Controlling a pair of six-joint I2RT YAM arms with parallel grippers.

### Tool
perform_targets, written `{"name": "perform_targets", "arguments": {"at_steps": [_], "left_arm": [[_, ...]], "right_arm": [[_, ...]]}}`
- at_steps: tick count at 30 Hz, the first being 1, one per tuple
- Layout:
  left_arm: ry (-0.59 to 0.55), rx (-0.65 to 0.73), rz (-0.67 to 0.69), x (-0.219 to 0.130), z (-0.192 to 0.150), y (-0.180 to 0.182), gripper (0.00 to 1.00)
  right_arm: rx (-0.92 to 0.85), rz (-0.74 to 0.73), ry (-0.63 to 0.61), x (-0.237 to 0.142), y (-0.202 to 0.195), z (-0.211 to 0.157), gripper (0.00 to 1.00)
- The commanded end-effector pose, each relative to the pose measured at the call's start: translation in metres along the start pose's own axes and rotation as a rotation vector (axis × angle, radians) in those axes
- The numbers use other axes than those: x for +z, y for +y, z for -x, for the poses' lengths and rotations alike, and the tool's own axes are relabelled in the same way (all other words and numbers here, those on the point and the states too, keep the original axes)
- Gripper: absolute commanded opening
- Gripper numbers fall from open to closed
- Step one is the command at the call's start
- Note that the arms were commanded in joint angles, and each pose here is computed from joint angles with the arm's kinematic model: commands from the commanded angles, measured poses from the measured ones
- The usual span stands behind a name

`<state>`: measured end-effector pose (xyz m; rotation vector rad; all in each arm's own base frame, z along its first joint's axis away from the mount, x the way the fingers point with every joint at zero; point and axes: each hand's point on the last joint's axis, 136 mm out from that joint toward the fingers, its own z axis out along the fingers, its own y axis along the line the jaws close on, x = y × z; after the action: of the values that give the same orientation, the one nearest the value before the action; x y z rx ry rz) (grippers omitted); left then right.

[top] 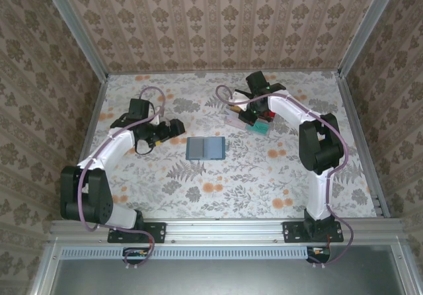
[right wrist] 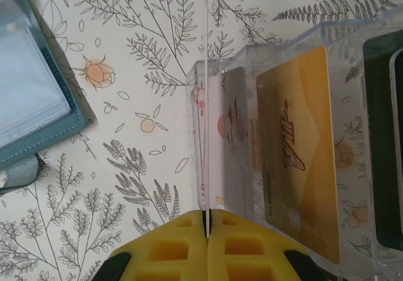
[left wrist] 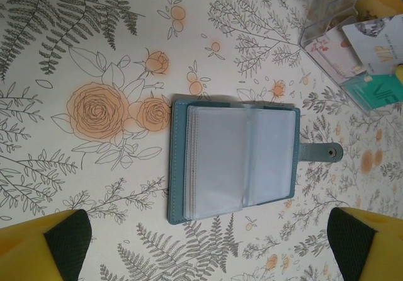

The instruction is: Take the credit cards out of the card holder

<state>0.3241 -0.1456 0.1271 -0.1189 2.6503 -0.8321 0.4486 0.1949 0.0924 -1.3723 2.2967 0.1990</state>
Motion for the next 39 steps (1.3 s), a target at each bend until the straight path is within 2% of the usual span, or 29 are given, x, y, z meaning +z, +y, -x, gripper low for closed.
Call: {"name": "perform_targets", "arguments": {"at_steps": [1, 20, 31, 39], "left_arm": [[0.006, 0.016, -0.006, -0.001, 0.006, -0.003, 1.00], [0.015, 0.009, -0.014, 0.001, 0.009, -0.005, 1.00], [0.019, 0.011, -0.021, 0.001, 0.007, -0.005, 1.00], [0.021, 0.011, -0.020, 0.001, 0.005, -0.004, 1.00]], "right_arm": [[-0.017, 0.006, 0.040, 0.005, -0.004, -0.008, 0.00], [-0.030, 0.010, 0.113, 0.021, -0.011, -0.021, 0.00], [0.001, -0.020, 0.094, 0.006, -0.016, -0.012, 0.17], [0.026, -0.062, 0.063, -0.007, -0.021, -0.005, 0.18]]}}
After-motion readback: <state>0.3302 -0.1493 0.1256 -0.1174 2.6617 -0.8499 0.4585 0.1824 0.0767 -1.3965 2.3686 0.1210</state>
